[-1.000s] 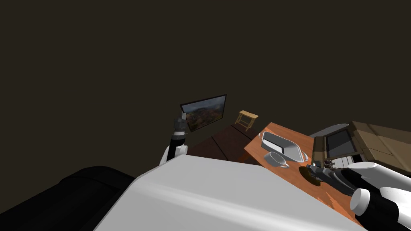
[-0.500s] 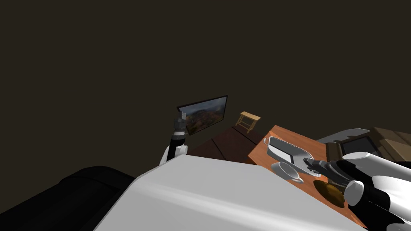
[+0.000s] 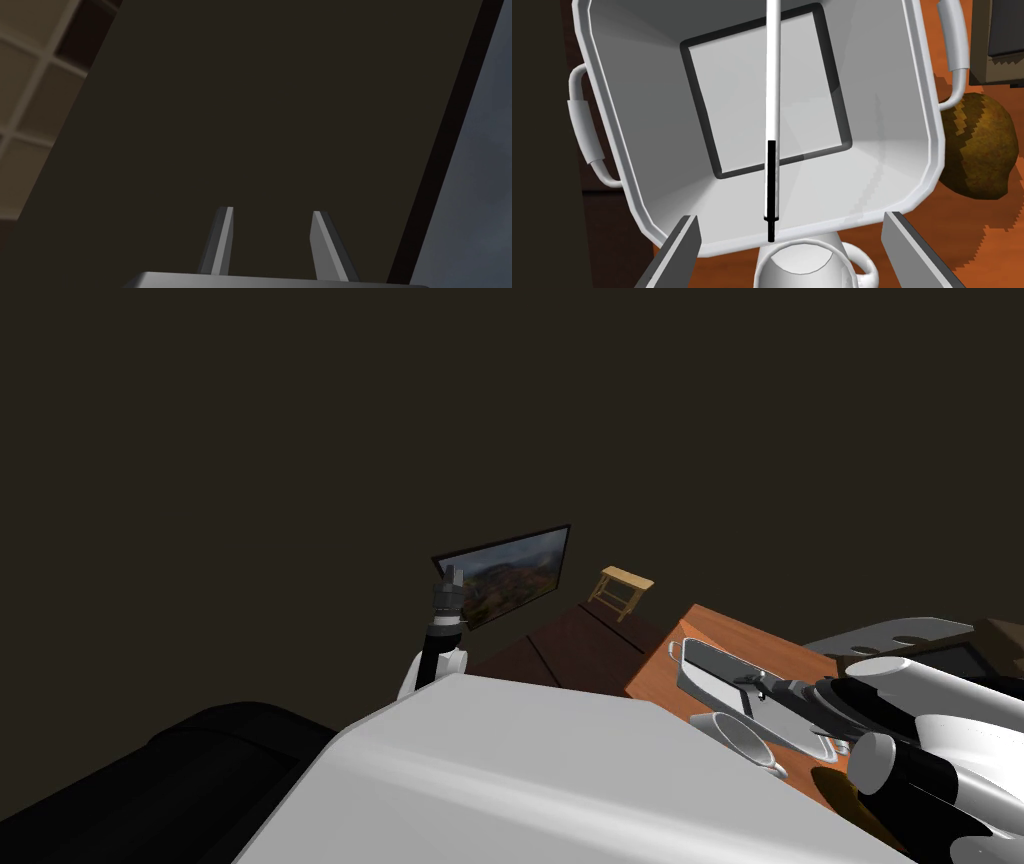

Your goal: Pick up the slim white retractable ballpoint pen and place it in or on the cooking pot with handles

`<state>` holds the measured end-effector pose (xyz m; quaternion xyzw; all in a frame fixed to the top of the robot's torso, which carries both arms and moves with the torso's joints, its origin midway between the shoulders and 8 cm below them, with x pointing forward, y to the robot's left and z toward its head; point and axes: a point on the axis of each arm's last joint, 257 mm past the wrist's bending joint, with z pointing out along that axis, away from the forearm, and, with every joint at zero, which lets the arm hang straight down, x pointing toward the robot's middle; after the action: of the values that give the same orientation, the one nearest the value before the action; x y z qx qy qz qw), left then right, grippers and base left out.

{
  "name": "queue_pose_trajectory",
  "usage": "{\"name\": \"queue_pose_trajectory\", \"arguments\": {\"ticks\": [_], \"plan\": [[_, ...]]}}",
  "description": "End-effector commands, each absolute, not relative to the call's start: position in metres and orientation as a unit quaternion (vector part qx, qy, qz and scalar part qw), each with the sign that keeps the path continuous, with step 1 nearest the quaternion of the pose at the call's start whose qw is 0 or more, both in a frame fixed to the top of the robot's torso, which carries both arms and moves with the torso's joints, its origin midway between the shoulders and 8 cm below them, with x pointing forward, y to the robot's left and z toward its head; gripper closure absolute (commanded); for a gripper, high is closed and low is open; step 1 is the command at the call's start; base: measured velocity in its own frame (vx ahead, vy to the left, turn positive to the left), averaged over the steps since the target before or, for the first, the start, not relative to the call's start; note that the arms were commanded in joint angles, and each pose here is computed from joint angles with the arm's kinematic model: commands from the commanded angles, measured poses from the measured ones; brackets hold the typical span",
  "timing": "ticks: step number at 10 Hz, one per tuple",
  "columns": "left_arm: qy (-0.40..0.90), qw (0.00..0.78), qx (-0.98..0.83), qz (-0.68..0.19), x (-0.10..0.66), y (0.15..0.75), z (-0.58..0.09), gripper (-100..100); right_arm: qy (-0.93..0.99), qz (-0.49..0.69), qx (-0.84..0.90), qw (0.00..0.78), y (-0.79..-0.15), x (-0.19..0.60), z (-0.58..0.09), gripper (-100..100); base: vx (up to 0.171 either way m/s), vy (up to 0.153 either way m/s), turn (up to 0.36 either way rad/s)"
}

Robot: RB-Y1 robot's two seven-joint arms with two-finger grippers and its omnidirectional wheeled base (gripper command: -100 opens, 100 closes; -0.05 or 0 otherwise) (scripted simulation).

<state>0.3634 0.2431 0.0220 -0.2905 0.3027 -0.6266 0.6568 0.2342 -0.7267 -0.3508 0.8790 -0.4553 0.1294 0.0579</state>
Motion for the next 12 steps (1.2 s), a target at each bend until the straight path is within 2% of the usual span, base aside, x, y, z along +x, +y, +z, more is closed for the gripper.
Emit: {"name": "queue_pose_trajectory", "arguments": {"ticks": [1,3,4,5,11,12], "plan": [[0.303,0.657,-0.291,-0.627,0.363,0.243,0.022,0,-0.455,0.129,0.879,0.058,-0.727,0.234,-0.351,-100,0.0,0.0,0.0],[0.303,0.657,-0.291,-0.627,0.363,0.243,0.022,0,-0.455,0.129,0.879,0.058,-0.727,0.234,-0.351,-100,0.0,0.0,0.0],[0.303,0.657,-0.291,-0.627,0.363,0.243,0.022,0,-0.455,0.129,0.879,0.058,-0.727,0.234,-0.351,0,0.0,0.0,0.0],[0.303,0.657,-0.291,-0.627,0.363,0.243,0.022,0,-0.459,0.128,0.877,0.058,-0.732,0.234,-0.336,-100,-0.02,0.008,0.073],[0.303,0.657,-0.291,-0.627,0.363,0.243,0.022,0,-0.468,0.127,0.873,0.06,-0.74,0.234,-0.305,-100,-0.025,0.008,0.043],[0.303,0.657,-0.291,-0.627,0.363,0.243,0.022,0,-0.468,0.126,0.873,0.059,-0.74,0.234,-0.304,0,0.0,0.0,0.0]]}}
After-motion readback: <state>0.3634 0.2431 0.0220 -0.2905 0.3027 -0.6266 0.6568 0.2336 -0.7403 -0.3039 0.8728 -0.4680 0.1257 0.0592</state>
